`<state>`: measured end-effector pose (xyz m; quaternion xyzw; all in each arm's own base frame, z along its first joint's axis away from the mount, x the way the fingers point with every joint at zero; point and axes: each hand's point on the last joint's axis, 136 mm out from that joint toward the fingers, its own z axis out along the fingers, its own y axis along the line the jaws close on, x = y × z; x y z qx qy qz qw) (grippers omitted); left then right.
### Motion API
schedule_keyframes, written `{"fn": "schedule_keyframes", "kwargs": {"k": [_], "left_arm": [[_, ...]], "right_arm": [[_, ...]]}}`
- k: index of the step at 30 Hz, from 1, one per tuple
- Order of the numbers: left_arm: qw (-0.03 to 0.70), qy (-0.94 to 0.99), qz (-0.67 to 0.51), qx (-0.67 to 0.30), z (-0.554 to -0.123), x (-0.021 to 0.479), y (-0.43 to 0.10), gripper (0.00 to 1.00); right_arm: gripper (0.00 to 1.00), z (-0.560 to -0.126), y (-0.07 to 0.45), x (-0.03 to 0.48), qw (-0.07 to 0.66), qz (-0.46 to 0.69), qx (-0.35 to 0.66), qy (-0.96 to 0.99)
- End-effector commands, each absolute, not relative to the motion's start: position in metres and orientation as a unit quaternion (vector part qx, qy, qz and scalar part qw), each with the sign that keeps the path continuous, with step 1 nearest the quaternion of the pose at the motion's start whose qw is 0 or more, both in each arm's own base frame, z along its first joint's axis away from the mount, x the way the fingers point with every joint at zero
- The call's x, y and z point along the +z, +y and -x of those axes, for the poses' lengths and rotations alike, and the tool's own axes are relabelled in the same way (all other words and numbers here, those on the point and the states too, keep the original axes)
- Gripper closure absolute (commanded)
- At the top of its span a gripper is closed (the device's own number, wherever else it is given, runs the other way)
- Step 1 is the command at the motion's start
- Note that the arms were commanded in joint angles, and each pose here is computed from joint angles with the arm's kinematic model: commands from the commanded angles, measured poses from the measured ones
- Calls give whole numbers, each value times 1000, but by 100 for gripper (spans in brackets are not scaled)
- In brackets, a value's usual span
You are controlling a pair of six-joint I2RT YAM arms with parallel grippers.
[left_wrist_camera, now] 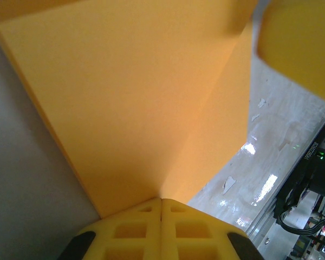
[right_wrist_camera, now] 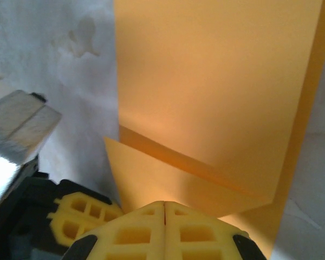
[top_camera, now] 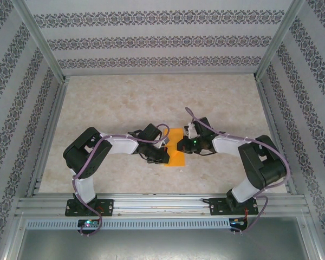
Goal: Fold a paper plane with a square sheet of paper (fold left side to right side)
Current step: Fold the triangle a second time at the center of the table.
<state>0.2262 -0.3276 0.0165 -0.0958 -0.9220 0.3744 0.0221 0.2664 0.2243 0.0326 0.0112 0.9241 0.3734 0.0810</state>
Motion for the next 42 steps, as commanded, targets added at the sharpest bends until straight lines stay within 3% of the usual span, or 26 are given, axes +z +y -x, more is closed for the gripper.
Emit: {"fn": "schedule_keyframes", "kwargs": {"k": [1, 16, 42], "left_arm": [[62, -947, 79, 304, -209, -24, -302, 100], [17, -923, 99, 371, -238, 30, -337, 100], [-4, -922, 112, 371, -266, 20, -358, 100]], "right_arm": [[100, -272, 231, 30, 81, -13, 382, 921], [100, -252, 209, -6, 46, -38, 328, 943], [100, -243, 205, -18, 25, -39, 309, 950]]}}
